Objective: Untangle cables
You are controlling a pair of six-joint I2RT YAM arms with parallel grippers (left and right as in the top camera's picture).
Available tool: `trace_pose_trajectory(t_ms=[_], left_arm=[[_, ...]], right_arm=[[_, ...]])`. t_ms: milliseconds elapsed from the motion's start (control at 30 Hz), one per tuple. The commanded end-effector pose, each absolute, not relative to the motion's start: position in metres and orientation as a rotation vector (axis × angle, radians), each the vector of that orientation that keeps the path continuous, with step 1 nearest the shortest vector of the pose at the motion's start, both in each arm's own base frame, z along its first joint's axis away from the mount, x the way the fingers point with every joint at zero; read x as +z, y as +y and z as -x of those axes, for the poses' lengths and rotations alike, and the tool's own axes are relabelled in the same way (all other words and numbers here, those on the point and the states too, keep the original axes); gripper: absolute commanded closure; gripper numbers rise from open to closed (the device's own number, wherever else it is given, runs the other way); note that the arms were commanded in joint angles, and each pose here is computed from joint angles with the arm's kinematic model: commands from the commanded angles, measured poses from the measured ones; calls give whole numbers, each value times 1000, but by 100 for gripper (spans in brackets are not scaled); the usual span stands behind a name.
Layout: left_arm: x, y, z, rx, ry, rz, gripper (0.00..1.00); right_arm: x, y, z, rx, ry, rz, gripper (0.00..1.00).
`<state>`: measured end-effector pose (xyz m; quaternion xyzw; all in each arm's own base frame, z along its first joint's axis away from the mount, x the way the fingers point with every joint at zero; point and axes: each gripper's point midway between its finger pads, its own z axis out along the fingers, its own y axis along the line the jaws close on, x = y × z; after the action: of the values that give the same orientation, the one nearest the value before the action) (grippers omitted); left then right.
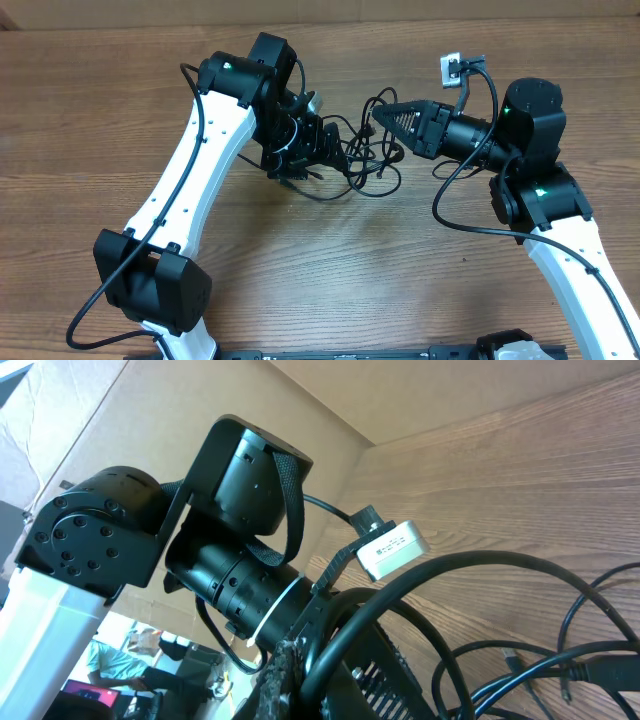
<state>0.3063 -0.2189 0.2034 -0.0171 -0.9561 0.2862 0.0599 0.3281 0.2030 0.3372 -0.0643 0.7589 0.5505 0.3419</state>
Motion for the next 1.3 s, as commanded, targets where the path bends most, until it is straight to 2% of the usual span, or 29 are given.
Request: trace_pose_trajectory(t_ms=[0,300,500,533,567,667,700,800,900,1067,1200,1267], left_arm=[[200,-217,-312,824,-2940,109,19],[221,-260,-318,1119,-2866,147,18],[229,-279,-316,1198,-2821,124,27],[229,-280,-315,1198,-2820,127,31],[230,-281,-315,1199,-2821,131,42],[228,-279,-318,1190,-2837,129,88],[227,-276,-320,1178,-2852,120,96],[218,-259,-332,1081,-2936,82,96],[207,-227,-344,901,-3047,5,96],[211,-155,-356,598,-3225,-125,96],[237,-116,-362,573,-3336,-200,96],[253,-100,-363,601,-3387,-265,96]], right_arm=[[353,202,-325,1430,1929,195,96],[353,202,-325,1430,1929,195,96],[353,202,-325,1430,1928,195,96],[353,202,-325,1430,1928,195,96],[353,202,-325,1430,1928,195,96],[353,202,-325,1430,1929,195,96],[353,202,-325,1430,1932,193,96],[345,200,-326,1414,1964,161,96],[312,180,-339,1271,2091,-27,96],[230,92,-352,592,2316,-408,96],[209,32,-342,162,2338,-562,96],[208,16,-338,43,2322,-600,96]])
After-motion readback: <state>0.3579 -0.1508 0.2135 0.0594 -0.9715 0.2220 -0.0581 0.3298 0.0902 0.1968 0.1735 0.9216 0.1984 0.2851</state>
